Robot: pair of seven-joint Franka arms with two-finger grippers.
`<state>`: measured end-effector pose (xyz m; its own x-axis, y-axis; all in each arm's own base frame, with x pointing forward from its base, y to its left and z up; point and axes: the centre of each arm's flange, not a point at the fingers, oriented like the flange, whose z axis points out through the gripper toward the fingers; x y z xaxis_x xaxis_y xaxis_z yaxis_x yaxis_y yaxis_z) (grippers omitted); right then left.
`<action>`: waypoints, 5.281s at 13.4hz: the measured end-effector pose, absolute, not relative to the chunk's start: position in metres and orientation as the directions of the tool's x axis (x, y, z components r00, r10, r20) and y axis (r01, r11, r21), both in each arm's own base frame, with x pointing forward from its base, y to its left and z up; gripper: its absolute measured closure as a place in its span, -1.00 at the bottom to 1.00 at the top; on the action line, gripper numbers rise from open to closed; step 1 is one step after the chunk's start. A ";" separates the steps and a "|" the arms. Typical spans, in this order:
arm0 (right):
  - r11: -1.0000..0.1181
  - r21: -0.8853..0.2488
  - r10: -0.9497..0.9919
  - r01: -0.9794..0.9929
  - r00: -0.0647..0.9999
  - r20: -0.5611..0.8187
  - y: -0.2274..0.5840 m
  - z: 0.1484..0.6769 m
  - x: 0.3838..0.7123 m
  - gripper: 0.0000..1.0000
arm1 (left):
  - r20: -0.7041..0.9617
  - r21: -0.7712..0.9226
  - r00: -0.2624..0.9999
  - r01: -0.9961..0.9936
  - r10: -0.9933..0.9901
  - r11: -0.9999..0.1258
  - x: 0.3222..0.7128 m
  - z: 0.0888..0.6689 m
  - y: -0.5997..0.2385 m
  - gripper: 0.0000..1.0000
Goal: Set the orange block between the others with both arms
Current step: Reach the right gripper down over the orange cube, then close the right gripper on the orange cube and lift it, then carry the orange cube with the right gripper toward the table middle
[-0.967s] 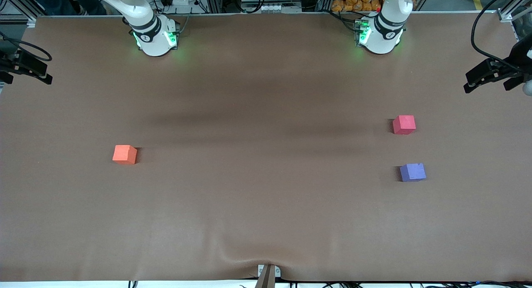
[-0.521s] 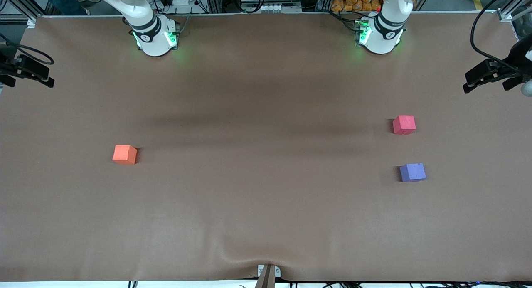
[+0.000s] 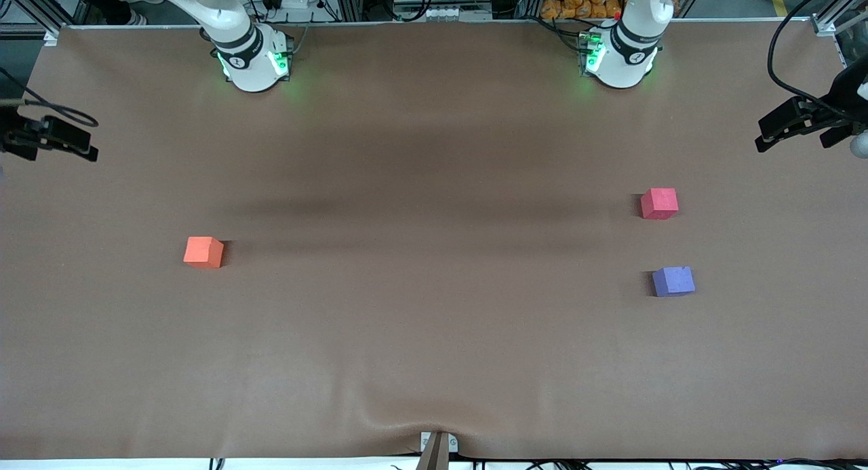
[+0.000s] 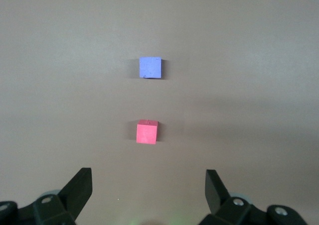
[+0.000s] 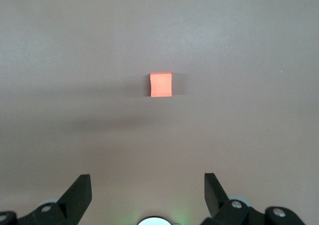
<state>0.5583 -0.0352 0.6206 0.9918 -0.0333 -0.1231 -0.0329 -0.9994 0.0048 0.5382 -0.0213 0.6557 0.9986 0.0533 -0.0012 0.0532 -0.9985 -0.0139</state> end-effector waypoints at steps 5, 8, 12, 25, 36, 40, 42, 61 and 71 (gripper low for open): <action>-0.997 0.006 -0.071 -0.071 0.986 -0.152 -0.061 0.541 0.597 -1.00 | 0.000 -0.014 0.999 0.040 0.040 -0.999 0.539 0.656 -0.010 -1.00; -0.998 0.002 -0.060 -0.061 0.983 -0.172 -0.076 0.474 0.614 -1.00 | 0.005 -0.013 0.999 0.041 0.041 -0.999 0.539 0.657 -0.010 -1.00; -0.999 -0.003 -0.045 -0.046 0.982 -0.184 -0.085 0.390 0.617 -1.00 | 0.023 -0.012 0.999 0.042 0.041 -0.999 0.541 0.658 -0.009 -1.00; -1.000 -0.008 0.000 -0.002 0.986 -0.165 -0.058 0.238 0.611 -1.00 | 0.022 -0.011 0.999 0.040 0.040 -0.999 0.552 0.647 -0.010 -1.00; -1.000 -0.010 0.001 -0.001 0.982 -0.187 -0.056 0.202 0.593 -1.00 | 0.030 -0.010 0.999 0.041 0.041 -0.999 0.553 0.649 -0.009 -1.00; -1.000 -0.009 0.002 0.000 0.985 -0.172 -0.057 0.200 0.595 -0.63 | 0.032 -0.010 0.999 0.039 0.039 -0.999 0.553 0.649 -0.010 -1.00; -1.000 -0.009 0.002 0.000 0.985 -0.171 -0.056 0.200 0.595 -0.19 | 0.035 -0.010 0.999 0.038 0.038 -0.999 0.553 0.649 -0.011 -1.00; -0.951 -0.054 0.308 0.305 0.950 -0.047 0.089 0.333 0.635 -0.06 | 0.034 -0.002 0.993 0.114 0.113 -0.994 0.553 0.649 0.031 -1.00; -0.933 -0.168 0.323 0.319 0.946 0.001 0.455 0.302 0.564 -0.06 | 0.015 0.006 0.994 0.112 0.112 -0.994 0.563 0.633 0.030 -1.00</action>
<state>0.5636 0.4548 0.3016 0.9464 0.3230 0.0011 0.3185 -0.9329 -0.1682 0.5629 0.0301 0.6331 0.9936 0.1117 0.0154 0.1116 -0.9937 0.0062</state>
